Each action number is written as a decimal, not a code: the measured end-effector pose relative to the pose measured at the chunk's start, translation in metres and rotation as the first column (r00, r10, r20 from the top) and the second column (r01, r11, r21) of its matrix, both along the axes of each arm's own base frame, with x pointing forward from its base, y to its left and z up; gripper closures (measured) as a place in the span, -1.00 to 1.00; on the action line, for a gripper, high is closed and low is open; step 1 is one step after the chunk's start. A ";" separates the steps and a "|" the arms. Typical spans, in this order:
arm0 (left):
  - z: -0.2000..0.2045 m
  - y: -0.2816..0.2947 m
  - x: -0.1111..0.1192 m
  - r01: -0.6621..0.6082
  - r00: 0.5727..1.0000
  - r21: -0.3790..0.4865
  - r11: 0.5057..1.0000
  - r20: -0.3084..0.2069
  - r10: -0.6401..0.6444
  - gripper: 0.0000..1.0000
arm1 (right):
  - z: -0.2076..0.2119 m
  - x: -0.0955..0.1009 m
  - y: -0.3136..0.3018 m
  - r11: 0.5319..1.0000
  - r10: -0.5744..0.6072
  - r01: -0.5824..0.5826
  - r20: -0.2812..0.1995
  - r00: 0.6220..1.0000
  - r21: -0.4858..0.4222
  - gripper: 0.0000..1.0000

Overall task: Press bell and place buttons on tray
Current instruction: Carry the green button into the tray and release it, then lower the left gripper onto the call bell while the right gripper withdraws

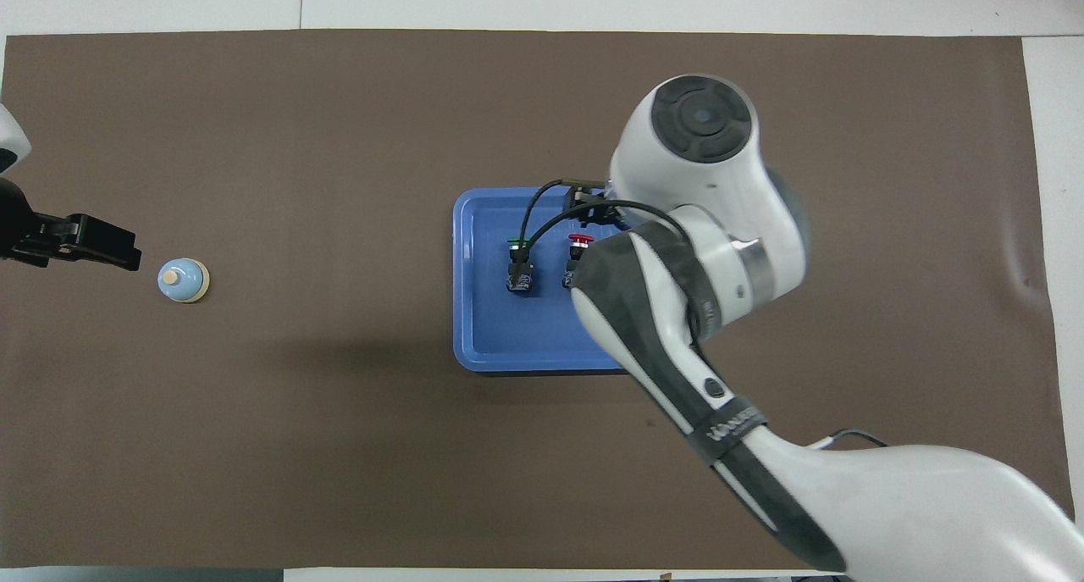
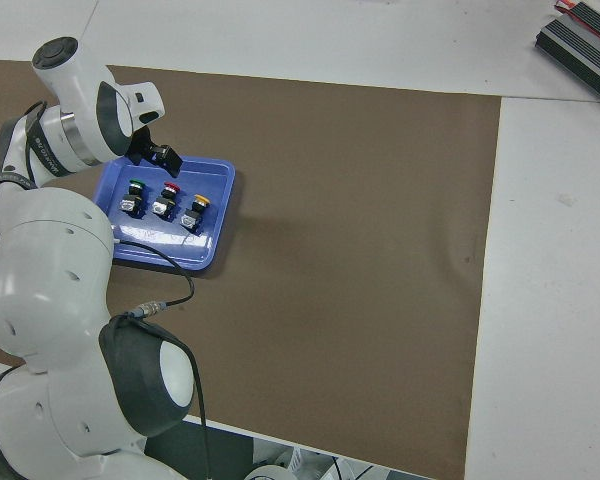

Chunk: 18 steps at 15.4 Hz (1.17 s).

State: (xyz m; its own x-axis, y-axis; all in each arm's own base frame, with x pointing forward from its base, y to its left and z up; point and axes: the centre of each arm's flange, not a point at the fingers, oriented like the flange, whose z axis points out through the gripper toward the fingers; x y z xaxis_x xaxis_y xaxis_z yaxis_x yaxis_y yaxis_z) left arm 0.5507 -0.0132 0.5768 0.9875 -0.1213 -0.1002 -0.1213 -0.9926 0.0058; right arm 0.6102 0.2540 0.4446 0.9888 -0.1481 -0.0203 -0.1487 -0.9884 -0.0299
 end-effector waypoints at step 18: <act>-0.011 0.025 0.002 -0.049 0.999 0.000 0.999 0.019 0.049 0.51 | 0.168 -0.079 -0.244 0.977 0.211 -0.215 -0.150 0.966 -0.008 -1.00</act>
